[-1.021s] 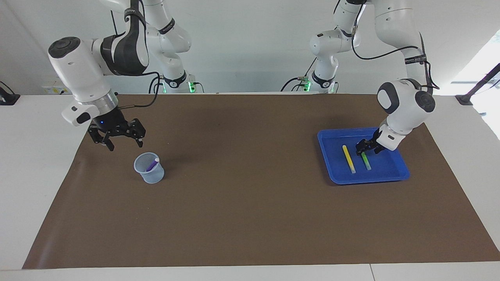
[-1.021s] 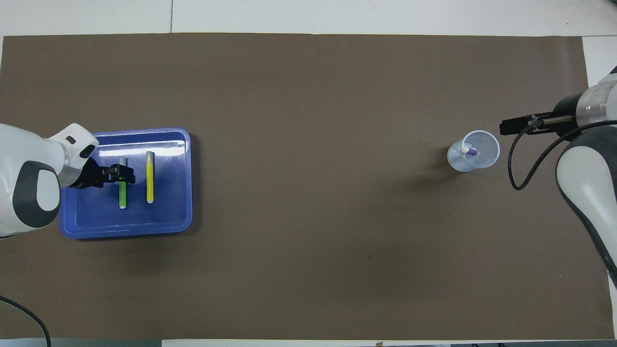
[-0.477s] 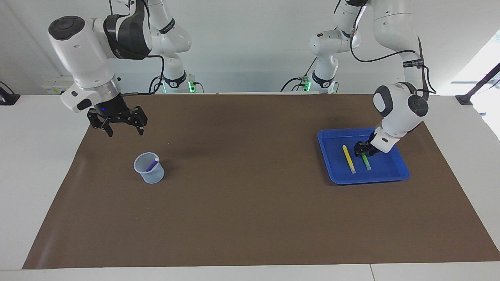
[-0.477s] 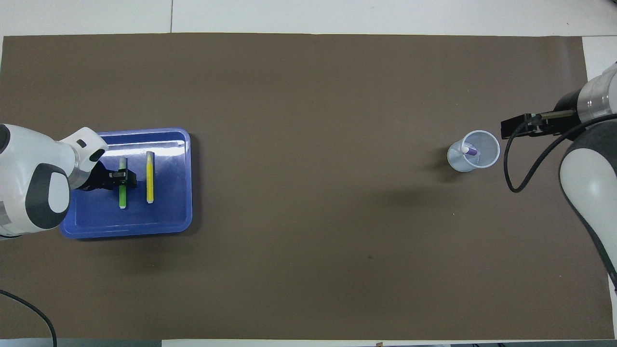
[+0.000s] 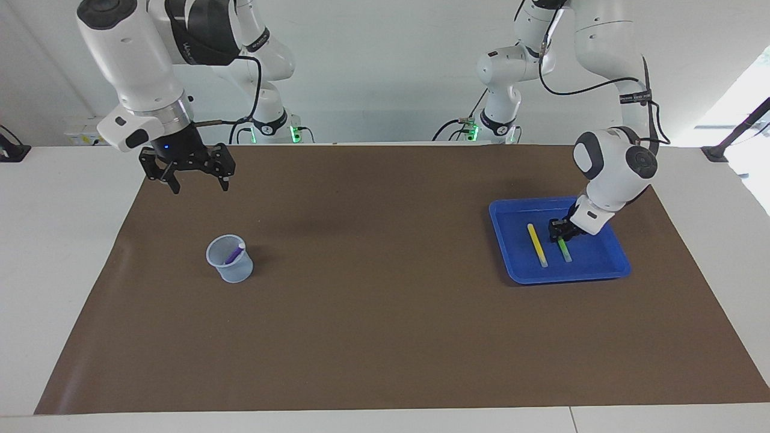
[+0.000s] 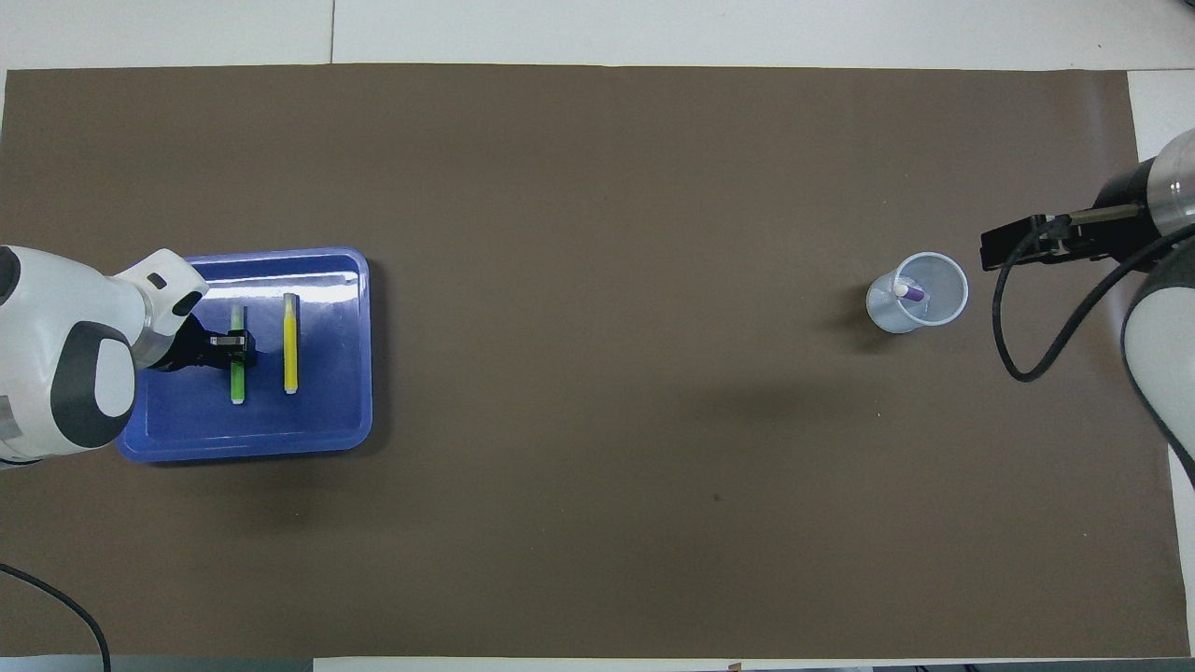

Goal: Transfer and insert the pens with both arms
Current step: 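Grasp and lift the green pen with the left gripper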

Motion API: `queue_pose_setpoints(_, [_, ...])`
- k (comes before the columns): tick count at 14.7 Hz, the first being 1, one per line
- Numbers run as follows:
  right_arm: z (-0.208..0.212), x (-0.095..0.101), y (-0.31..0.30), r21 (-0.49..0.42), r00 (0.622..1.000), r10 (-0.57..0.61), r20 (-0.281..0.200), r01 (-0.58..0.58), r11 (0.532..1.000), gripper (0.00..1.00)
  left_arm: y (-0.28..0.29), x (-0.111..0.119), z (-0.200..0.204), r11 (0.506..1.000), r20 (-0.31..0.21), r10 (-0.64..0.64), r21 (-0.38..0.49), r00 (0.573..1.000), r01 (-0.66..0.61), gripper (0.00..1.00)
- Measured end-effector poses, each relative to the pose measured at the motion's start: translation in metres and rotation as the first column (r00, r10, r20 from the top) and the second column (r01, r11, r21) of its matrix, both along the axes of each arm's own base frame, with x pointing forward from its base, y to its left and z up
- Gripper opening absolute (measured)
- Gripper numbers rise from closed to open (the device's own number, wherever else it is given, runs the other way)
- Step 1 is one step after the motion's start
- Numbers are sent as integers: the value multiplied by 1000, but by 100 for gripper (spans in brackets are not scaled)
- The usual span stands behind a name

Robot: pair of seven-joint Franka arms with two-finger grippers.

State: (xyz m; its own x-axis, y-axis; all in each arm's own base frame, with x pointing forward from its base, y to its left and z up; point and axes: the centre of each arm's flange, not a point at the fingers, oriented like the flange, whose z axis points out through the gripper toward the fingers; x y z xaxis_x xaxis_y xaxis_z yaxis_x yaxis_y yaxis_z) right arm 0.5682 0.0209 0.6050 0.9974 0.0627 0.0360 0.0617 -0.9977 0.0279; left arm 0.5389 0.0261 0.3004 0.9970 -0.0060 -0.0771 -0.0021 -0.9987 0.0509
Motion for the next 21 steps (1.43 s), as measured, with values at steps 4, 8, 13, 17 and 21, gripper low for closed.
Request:
queue_pose_setpoints(4, [20,-10,-2,-2,1000,-5,-19,5,1000,100,0,2,0,1000,23,0,2,1000,0,42])
queue_pose_setpoints(8, [25,-15,-4,-3,1000,-9,-29,9,1000,100,0,3,0,1000,32,-4,6,999,4,41])
queue_pose_setpoints(13, [25,-17,-12,-4,999,-23,-44,23,1000,100,0,4,1,1000,36,-10,12,999,10,17])
queue_pose_setpoints(17, [24,-18,-10,-4,998,-21,-51,21,1000,100,0,4,2,1000,33,-10,12,999,10,17])
queue_pose_setpoints(21, [30,-24,-4,-4,999,-10,-53,10,1000,100,2,17,36,1000,-43,12,8,999,-11,17])
